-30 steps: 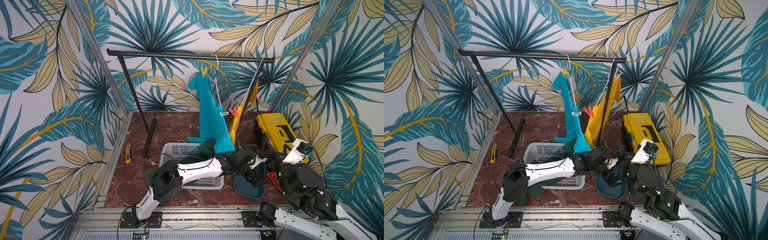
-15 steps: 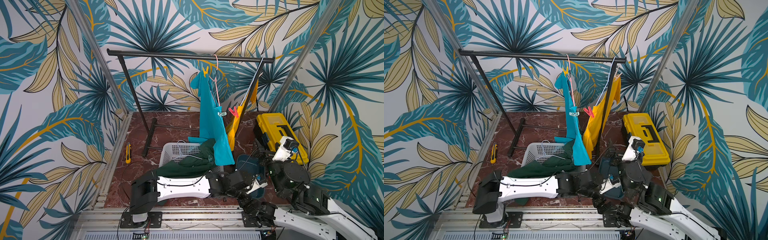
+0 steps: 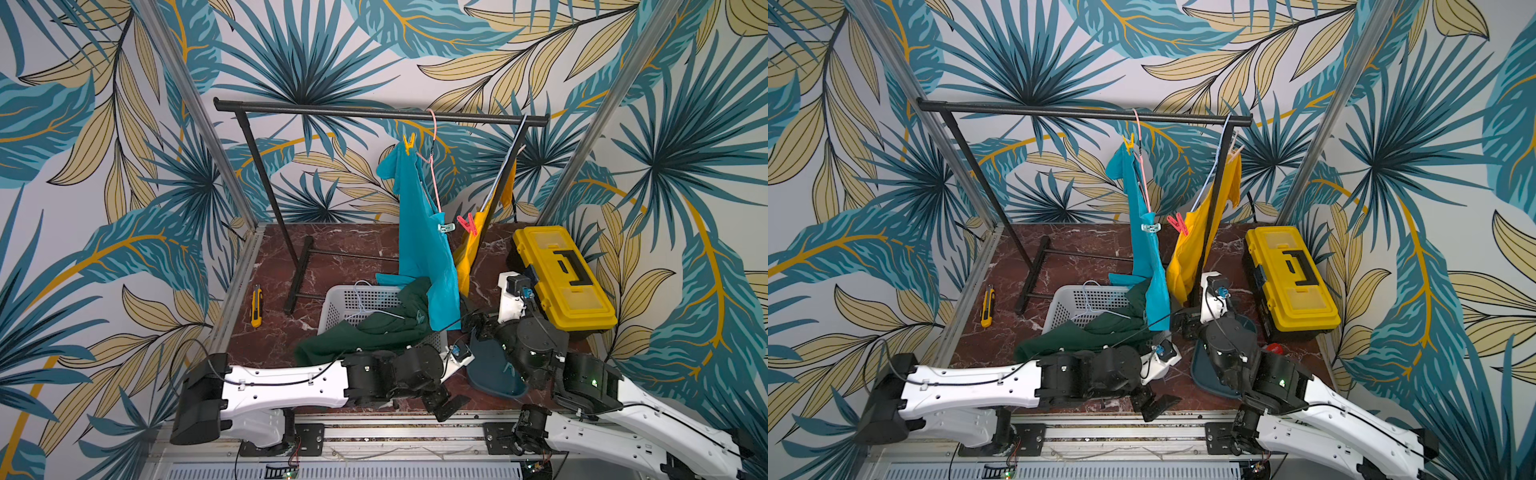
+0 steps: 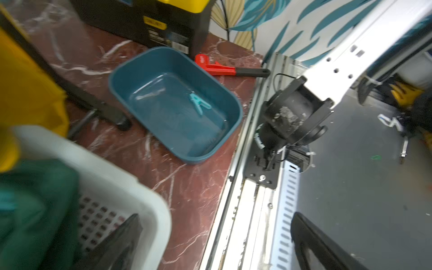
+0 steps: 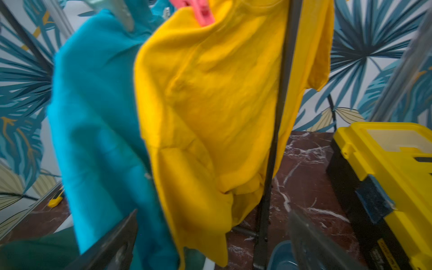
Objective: Remove the clothespins securing t-shirts to the hanger
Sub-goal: Pick up the hanger from the basket.
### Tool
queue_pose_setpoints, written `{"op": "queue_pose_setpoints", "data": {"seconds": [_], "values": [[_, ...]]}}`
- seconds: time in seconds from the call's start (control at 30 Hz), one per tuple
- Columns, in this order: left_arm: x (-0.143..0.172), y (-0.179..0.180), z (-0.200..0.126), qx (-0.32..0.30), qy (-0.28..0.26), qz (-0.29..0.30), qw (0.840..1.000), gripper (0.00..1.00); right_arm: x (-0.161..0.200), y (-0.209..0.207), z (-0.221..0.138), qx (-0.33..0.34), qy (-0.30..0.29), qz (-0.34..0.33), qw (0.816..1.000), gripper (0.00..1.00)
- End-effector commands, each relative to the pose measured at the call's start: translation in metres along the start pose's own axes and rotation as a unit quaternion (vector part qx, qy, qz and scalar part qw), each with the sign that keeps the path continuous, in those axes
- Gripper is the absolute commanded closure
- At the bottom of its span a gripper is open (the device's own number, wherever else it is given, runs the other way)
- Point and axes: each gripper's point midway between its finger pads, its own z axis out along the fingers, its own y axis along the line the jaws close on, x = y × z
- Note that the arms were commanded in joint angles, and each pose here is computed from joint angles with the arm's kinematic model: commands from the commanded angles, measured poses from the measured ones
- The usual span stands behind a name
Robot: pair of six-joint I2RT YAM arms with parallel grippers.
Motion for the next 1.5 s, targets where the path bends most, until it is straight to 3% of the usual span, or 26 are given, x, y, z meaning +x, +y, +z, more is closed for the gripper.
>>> {"op": "queue_pose_setpoints", "data": {"seconds": [0.0, 0.2, 0.3, 0.4, 0.53, 0.73, 1.0, 1.47], "values": [[-0.024, 0.031, -0.047, -0.052, -0.089, -0.037, 0.994, 0.00, -0.027, -0.058, -0.010, 0.135, -0.062, 0.070, 0.986, 0.01], [-0.020, 0.086, -0.096, -0.146, -0.152, -0.076, 0.975, 0.00, -0.021, -0.053, -0.005, 0.130, -0.051, 0.073, 0.987, 0.00], [-0.012, 0.095, -0.112, -0.159, -0.159, -0.065, 0.972, 0.00, -0.020, -0.056, -0.006, 0.137, -0.053, 0.073, 0.986, 0.01], [-0.008, 0.088, -0.116, -0.131, -0.150, -0.047, 0.979, 0.00, -0.028, -0.066, -0.014, 0.156, -0.066, 0.089, 0.981, 0.00], [-0.011, 0.080, -0.106, -0.115, -0.128, -0.039, 0.984, 0.01, -0.039, -0.044, -0.005, 0.111, -0.067, 0.092, 0.987, 0.00], [-0.043, 0.086, -0.089, -0.153, -0.111, -0.040, 0.981, 0.01, -0.035, 0.032, 0.031, -0.016, 0.001, 0.055, 0.998, 0.01], [-0.057, 0.099, -0.063, -0.194, -0.056, -0.038, 0.979, 0.00, -0.043, 0.105, 0.043, -0.173, 0.003, 0.095, 0.980, 0.00], [-0.051, 0.080, -0.042, -0.122, -0.022, -0.045, 0.991, 0.00, -0.050, 0.131, 0.057, -0.200, -0.006, 0.127, 0.971, 0.00]]}}
